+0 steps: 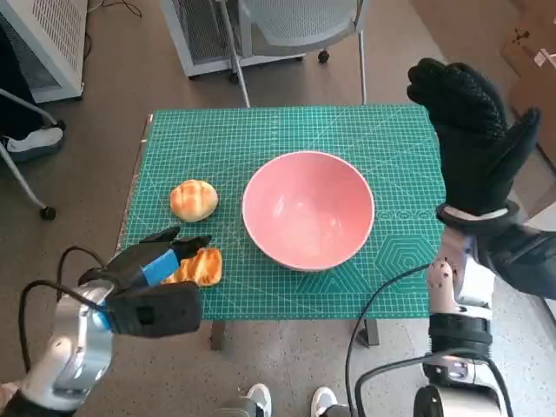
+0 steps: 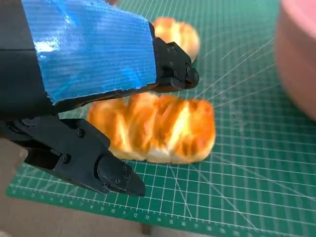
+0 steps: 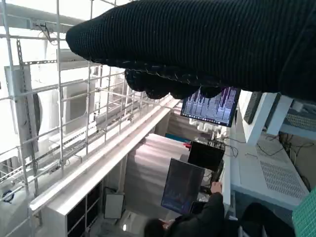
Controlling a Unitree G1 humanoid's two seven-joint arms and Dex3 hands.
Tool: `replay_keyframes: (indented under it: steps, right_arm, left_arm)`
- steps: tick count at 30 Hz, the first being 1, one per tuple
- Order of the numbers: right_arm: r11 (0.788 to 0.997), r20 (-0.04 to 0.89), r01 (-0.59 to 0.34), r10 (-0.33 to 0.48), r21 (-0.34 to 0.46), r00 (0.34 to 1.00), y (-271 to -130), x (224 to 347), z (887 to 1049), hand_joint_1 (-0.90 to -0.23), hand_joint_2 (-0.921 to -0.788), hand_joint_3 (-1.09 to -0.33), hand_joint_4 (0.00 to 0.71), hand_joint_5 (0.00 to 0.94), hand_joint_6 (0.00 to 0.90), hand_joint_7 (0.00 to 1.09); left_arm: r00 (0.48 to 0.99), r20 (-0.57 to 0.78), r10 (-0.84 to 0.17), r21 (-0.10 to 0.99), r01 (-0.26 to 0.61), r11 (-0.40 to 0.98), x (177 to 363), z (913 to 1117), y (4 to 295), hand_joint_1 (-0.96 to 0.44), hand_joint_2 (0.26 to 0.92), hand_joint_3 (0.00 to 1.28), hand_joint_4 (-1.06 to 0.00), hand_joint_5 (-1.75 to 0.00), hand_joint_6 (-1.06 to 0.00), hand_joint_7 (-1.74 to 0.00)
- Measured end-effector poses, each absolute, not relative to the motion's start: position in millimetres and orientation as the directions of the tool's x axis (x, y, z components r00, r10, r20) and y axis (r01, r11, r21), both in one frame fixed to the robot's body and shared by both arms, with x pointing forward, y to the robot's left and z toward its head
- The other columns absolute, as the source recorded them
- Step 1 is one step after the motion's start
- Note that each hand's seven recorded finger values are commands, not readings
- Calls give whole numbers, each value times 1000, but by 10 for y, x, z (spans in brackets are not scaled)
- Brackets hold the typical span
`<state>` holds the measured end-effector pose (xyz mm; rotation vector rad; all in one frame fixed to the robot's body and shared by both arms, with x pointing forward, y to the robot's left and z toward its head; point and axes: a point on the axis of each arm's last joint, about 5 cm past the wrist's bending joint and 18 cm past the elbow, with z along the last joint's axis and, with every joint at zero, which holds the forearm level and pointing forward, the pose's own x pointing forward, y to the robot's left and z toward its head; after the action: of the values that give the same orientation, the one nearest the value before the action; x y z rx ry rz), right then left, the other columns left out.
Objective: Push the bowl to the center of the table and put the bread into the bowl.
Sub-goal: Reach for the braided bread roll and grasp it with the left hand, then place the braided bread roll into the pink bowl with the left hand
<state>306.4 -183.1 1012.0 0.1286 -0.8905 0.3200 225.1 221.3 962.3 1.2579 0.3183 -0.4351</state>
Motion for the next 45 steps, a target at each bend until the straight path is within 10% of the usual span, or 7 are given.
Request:
replay_keyframes:
  steps: [14,17,21,32,45]
  right_arm:
    - [944,784,-329,220,-22,580,-1818,3046,10115,-495,-921,-551,354,1,419,14]
    - [943,784,-331,221,-21,580,-1811,3041,10111,-495,-921,-550,356,2,421,15]
    - [941,785,-337,221,-17,579,-1790,3035,10105,-495,-921,-549,357,2,422,14]
    - [941,784,-337,218,-11,581,-1791,3029,10099,-492,-921,-549,359,2,423,13]
    - [941,781,-339,215,-5,587,-1782,3034,10086,-489,-921,-548,369,5,428,13]
  left_arm:
    - [908,-412,-80,887,419,193,2435,9439,2214,38,879,19,-575,-78,-653,-69]
    - [918,-386,-92,904,396,158,2452,9433,2203,13,907,72,-658,-866,-594,-776]
    - [930,-349,-113,926,361,109,2436,9419,2198,5,918,60,-699,-1142,-633,-1016]
    - [931,-274,-242,937,315,151,2234,9674,2219,3,920,47,-724,-1132,-640,-1144]
    - [914,74,-400,961,41,272,2063,10437,2086,4,910,11,-787,-1064,-703,-1078]
